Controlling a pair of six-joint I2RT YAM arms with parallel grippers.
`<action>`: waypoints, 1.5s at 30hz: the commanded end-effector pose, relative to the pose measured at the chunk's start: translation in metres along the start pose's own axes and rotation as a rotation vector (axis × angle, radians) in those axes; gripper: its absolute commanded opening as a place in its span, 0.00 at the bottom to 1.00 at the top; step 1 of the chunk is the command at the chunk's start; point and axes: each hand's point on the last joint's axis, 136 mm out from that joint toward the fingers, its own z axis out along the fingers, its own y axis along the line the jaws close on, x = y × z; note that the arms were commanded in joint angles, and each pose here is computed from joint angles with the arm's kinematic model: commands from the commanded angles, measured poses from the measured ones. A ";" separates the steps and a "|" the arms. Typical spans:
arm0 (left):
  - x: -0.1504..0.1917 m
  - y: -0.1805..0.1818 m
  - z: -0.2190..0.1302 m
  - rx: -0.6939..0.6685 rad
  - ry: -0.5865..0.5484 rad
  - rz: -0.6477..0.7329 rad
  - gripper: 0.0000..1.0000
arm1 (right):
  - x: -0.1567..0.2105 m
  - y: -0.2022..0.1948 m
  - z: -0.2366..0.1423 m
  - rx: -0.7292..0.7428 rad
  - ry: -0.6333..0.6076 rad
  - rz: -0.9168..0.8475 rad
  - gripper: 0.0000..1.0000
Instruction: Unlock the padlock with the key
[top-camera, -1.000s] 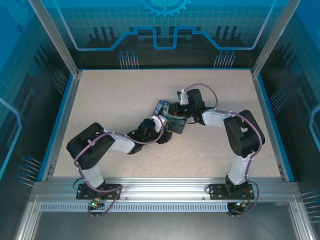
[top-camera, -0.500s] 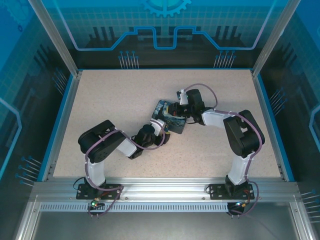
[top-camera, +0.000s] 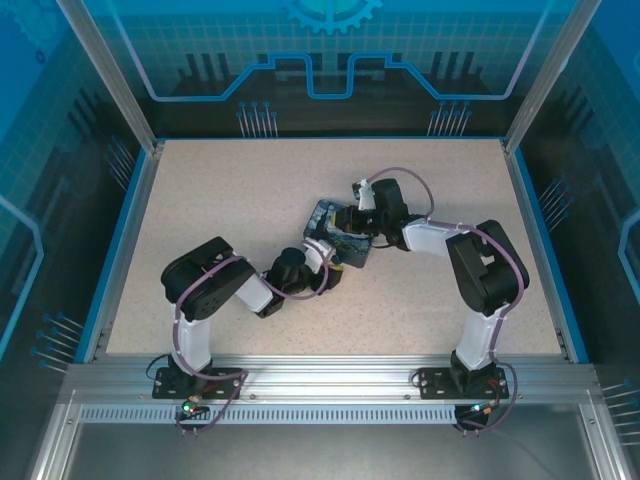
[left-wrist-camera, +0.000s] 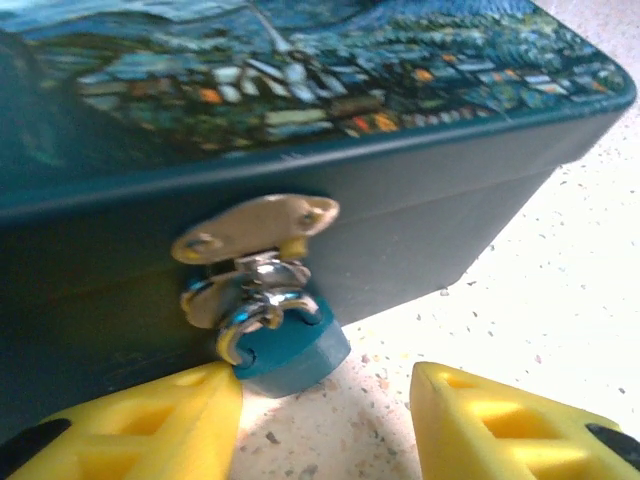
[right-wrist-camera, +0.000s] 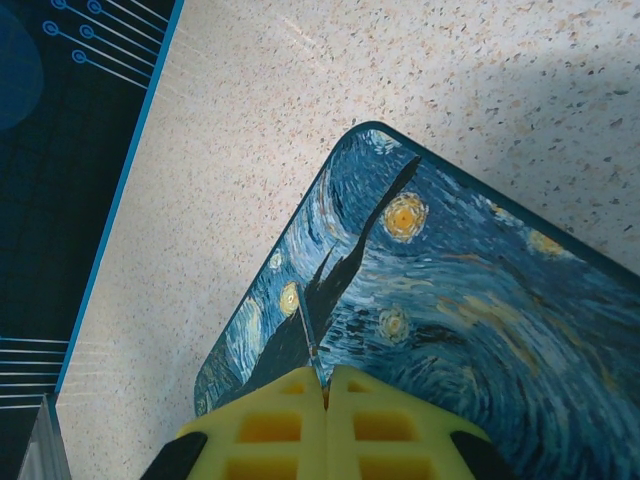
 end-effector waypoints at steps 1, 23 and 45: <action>-0.009 -0.001 -0.007 0.095 -0.062 -0.063 0.45 | 0.054 -0.023 0.009 0.079 0.158 0.086 0.00; -0.011 0.006 0.001 0.218 -0.018 -0.175 0.48 | 0.054 -0.021 0.009 0.066 0.157 0.081 0.00; -0.023 -0.009 0.002 0.322 -0.021 -0.200 0.39 | 0.054 -0.020 0.009 0.063 0.151 0.086 0.00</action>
